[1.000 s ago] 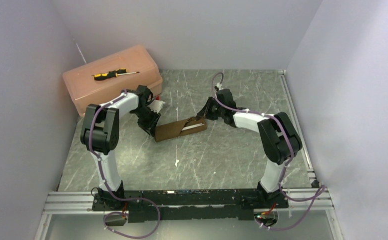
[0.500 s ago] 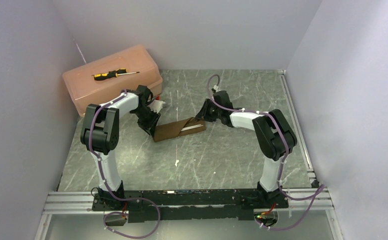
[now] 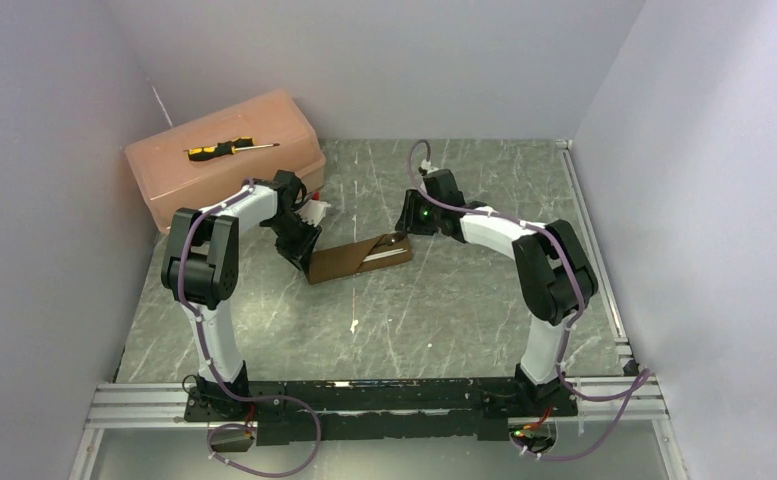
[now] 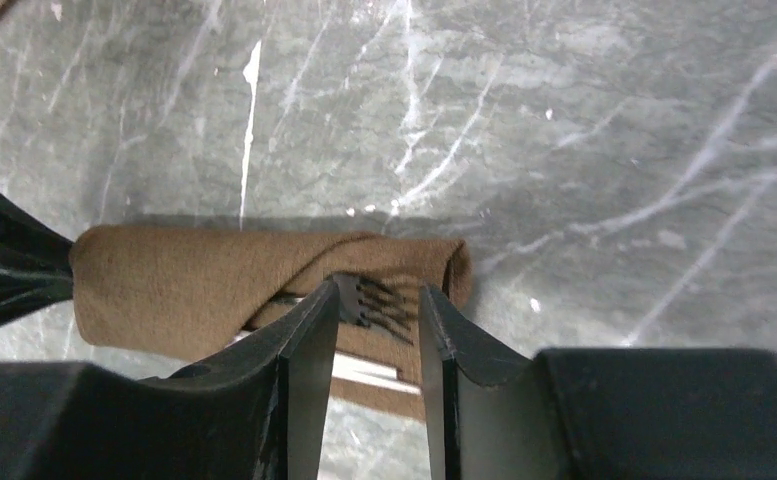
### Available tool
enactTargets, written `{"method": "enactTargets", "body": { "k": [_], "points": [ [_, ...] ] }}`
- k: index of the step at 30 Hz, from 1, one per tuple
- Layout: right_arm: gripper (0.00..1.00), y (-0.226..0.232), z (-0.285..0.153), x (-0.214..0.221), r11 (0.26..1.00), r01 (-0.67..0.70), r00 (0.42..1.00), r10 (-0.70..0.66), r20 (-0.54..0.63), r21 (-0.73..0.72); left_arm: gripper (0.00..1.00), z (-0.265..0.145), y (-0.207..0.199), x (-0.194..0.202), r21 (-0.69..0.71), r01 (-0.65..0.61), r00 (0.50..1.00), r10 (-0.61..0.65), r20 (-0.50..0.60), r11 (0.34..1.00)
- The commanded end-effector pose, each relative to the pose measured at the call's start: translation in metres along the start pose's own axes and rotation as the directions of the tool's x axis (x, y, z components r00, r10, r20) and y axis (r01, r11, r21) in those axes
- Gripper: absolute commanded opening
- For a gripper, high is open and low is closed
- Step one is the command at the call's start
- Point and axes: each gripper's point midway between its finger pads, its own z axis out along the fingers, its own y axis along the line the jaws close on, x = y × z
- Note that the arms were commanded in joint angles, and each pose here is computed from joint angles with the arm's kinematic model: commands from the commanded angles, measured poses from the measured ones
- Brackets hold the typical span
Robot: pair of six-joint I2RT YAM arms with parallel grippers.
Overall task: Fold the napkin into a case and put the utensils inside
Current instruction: Insert the fork into the folded napkin.
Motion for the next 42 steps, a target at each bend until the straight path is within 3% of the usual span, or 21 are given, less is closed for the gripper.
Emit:
{"method": "enactTargets", "body": {
  "k": [1,2,6,7,15,34,42],
  "points": [
    [0.36,0.003,-0.034,-0.029,0.989,0.127,0.991,-0.13,0.039,0.074,0.29,0.003,-0.001,-0.009,0.016,-0.009,1.0,0.009,0.017,1.0],
    [0.32,0.0,-0.037,-0.028,0.987,0.135,0.99,-0.138,0.035,0.089,0.29,0.003,-0.001,-0.008,0.016,-0.01,1.0,0.01,0.015,1.0],
    [0.02,0.009,-0.048,-0.039,0.988,0.136,0.986,-0.141,0.085,0.071,0.28,0.004,-0.001,-0.008,0.016,-0.012,1.0,0.012,0.013,1.0],
    [0.0,0.016,-0.049,-0.042,0.99,0.132,0.986,-0.137,0.098,0.048,0.28,0.004,-0.001,-0.007,0.015,-0.011,1.0,0.011,0.011,1.0],
    [0.0,0.046,-0.021,-0.028,0.989,0.141,0.989,-0.138,0.057,-0.053,0.28,0.004,0.0,-0.009,0.014,-0.006,1.0,0.006,0.012,1.0],
    [0.0,0.008,0.02,0.033,0.989,0.146,0.985,-0.141,-0.097,0.039,0.27,0.002,0.001,-0.012,0.01,-0.01,1.0,0.01,0.019,1.0],
    [0.0,0.02,0.016,0.032,0.979,0.196,0.976,-0.19,-0.11,0.052,0.27,0.002,0.0,-0.014,0.016,-0.005,1.0,0.005,0.022,1.0]
  ]
}}
